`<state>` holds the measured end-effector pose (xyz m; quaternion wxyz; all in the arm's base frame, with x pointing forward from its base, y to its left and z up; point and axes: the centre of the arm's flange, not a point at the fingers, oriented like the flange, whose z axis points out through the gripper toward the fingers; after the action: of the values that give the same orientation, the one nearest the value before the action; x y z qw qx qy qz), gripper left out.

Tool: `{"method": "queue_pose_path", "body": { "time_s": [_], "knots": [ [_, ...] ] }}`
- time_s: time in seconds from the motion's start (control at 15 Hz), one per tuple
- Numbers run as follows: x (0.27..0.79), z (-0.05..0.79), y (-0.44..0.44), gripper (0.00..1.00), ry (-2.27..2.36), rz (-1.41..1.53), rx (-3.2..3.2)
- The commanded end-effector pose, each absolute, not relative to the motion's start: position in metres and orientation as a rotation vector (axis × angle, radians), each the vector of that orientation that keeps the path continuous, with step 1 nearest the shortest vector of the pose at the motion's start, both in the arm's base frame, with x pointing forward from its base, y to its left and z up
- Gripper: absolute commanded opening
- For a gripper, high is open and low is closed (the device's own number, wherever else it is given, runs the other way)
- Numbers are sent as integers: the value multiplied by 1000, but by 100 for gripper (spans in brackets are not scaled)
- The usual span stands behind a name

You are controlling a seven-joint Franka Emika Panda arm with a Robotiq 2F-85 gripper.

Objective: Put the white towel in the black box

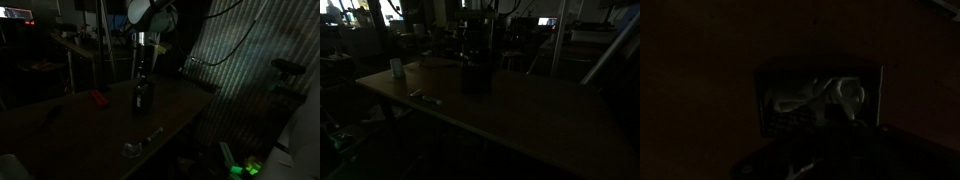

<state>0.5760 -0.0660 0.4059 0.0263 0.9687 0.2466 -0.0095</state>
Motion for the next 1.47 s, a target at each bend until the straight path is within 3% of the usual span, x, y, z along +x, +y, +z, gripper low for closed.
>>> {"method": "queue_pose_path", "body": {
  "time_s": [0.0, 1.4],
  "knots": [
    [558, 415, -71, 0, 735, -78, 3005],
    [590, 354, -66, 0, 819, 38, 2970]
  ]
}}
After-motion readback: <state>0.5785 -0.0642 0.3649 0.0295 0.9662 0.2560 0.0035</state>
